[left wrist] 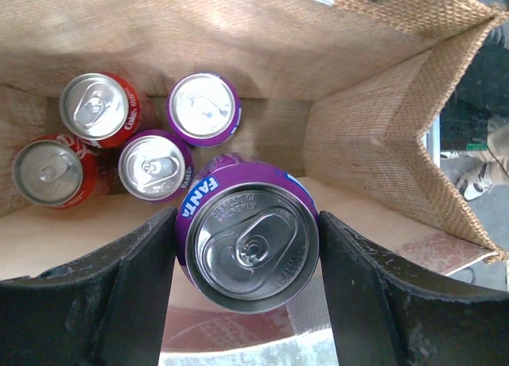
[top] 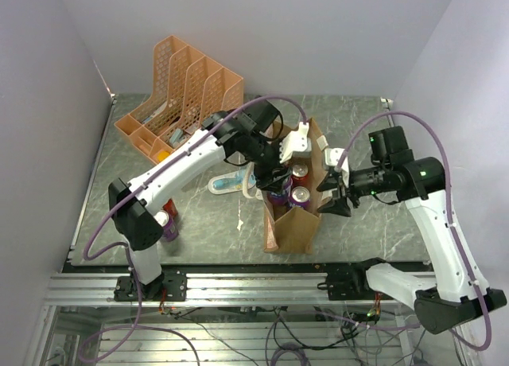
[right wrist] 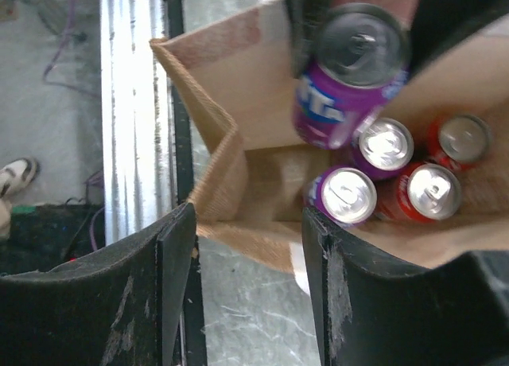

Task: Place the beverage into the canvas bag
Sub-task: Place the drink in the canvas bag.

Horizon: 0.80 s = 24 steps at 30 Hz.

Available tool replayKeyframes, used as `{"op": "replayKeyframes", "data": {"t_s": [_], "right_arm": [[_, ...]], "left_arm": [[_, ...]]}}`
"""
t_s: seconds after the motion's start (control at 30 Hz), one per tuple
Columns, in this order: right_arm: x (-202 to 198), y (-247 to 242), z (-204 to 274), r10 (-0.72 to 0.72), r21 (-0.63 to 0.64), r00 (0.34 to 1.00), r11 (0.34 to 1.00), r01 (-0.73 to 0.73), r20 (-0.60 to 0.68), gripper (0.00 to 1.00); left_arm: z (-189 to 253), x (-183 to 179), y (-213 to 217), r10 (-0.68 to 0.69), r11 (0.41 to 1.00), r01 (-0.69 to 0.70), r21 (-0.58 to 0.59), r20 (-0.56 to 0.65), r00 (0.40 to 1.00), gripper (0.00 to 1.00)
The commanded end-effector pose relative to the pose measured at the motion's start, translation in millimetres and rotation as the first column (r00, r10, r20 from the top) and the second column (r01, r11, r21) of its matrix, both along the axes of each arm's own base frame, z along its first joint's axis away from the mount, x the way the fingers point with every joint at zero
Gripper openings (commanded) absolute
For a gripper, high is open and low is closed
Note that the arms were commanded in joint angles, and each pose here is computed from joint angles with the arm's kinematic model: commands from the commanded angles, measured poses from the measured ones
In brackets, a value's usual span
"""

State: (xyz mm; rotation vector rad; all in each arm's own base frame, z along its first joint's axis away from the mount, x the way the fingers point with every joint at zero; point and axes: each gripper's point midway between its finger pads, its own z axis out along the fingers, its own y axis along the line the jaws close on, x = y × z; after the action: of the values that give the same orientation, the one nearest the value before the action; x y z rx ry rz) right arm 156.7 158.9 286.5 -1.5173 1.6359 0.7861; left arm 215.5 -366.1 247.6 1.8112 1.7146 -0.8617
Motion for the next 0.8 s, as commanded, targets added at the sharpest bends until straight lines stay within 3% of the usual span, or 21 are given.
{"op": "replayKeyframes", "data": {"t_s": [0.0,0.43,0.6,0.77], "right_arm": [[-10,20,8,0.055,-0.008,0.998,0.998,-0.055,-0.016,0.55],[-48,59,-35,0.169,-0.094,0.98,0.979,-0.179,-0.106,0.47],[-44,63,-37,0.146,-0.097,0.987,0.983,-0.153,-0.071,0.44],[-33,65,-6,0.092,-0.039,0.995,0.995,-0.091,0.037,0.44]], "left_arm": [[62,14,-5,0.039,0.982,-0.028,-0.187,0.055,0.998,0.07],[74,22,8,0.079,0.974,-0.066,-0.215,0.056,0.995,0.07],[74,18,7,0.064,0.973,-0.053,-0.223,0.046,0.997,0.07],[72,19,5,0.059,0.973,-0.05,-0.224,0.035,0.998,0.07]]}}
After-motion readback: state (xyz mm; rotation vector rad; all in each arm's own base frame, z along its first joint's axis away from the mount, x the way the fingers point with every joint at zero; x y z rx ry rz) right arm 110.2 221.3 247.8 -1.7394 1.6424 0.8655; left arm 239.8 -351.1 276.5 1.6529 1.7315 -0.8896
